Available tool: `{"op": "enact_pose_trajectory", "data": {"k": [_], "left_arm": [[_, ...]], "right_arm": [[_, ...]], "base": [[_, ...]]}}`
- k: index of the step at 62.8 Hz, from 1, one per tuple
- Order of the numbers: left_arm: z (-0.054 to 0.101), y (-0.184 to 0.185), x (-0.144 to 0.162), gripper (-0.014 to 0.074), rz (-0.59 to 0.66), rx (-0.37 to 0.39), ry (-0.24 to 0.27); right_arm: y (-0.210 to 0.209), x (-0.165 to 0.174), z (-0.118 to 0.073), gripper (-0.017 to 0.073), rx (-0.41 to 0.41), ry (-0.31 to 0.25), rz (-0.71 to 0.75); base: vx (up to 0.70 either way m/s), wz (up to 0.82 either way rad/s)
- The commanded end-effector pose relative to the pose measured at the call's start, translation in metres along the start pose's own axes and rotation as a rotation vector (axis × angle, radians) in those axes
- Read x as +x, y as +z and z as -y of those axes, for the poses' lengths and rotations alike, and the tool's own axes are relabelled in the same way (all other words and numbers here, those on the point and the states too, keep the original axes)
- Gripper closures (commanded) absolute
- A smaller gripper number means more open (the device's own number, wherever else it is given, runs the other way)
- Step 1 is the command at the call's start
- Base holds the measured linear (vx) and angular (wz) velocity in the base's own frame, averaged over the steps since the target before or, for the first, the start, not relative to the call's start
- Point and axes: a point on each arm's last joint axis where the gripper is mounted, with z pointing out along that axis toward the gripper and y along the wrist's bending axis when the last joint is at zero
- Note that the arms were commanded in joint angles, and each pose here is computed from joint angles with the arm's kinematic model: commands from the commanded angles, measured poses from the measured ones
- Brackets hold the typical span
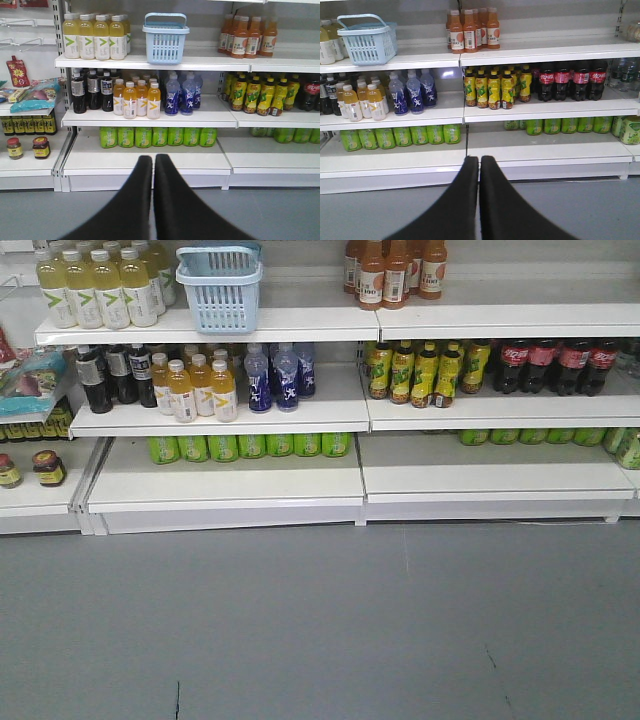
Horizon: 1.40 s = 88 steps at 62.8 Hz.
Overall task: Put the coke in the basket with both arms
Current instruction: 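Drive the base toward the shelf holding the light-blue basket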
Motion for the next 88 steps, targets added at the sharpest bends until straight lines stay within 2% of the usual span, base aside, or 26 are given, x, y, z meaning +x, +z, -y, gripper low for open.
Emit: {"op": "enact_pose_trajectory", "data": {"k": [1, 88], "left_arm": [[0.0022, -0.0044, -0.0181, 0.0600, 0.121, 0.016, -0.017], [0.0022, -0.0044, -0.0181, 0.0600, 0.121, 0.016, -0.017]], "right_arm": [[-0.0006, -0.0046, -0.0001, 0.0565, 0.001, -0.017, 0.077], [-0.0006, -0.0046, -0.0001, 0.0565, 0.001, -0.017, 0.077]], "base": [[0.00, 0.00], [0.03, 0.00]]}}
